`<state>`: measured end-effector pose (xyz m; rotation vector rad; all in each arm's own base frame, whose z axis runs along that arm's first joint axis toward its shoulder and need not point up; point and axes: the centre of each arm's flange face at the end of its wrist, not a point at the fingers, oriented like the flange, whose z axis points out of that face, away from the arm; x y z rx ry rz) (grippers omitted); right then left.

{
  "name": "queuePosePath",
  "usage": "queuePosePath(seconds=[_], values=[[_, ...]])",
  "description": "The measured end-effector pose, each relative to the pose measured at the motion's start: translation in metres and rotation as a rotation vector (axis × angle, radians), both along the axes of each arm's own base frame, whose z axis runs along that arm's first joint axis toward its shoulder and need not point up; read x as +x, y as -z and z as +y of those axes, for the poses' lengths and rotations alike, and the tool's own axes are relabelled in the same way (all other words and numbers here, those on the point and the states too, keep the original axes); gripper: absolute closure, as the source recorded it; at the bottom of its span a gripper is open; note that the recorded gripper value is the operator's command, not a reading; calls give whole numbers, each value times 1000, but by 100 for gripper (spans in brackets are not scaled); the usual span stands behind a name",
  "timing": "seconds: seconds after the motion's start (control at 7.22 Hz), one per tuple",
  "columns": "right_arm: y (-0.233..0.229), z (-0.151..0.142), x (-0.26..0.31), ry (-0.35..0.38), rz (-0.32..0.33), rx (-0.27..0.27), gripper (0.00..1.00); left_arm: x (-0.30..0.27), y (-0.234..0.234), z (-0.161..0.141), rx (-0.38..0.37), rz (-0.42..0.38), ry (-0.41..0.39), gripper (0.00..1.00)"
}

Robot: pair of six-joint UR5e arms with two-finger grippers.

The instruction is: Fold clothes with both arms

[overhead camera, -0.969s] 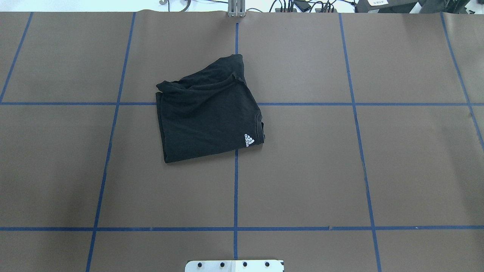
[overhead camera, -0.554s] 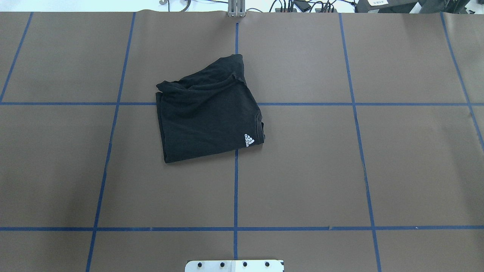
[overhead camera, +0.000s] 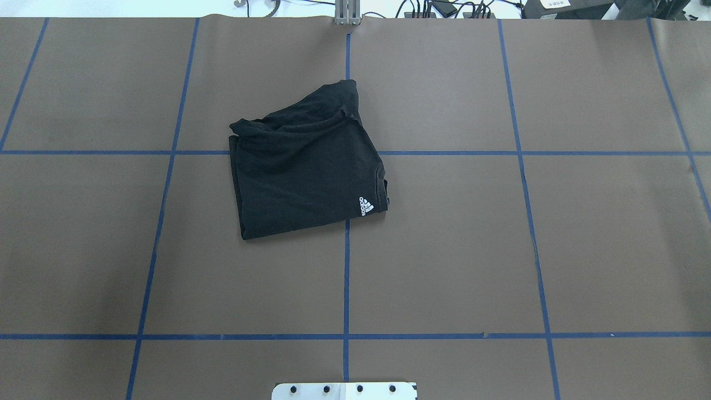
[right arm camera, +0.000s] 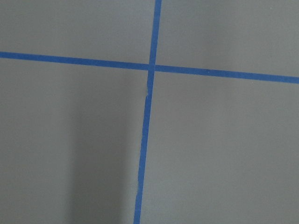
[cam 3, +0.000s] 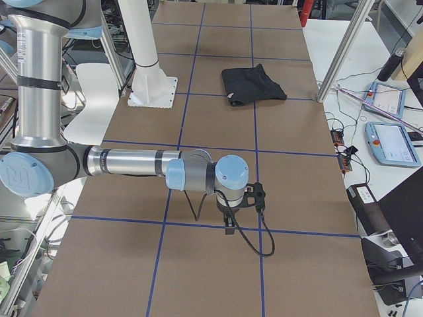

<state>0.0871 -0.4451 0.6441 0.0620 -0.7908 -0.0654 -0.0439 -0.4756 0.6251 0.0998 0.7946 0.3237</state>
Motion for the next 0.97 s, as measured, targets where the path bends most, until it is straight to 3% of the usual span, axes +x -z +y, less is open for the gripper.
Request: queuePosePath(seconds=[0.42, 0.97], values=[[0, 1, 0, -8, -1, -7, 0, 0, 2, -1, -4, 0, 8, 0], [0, 2, 0, -9, -1, -10, 0, 0, 9, -4, -129, -2, 144, 0]])
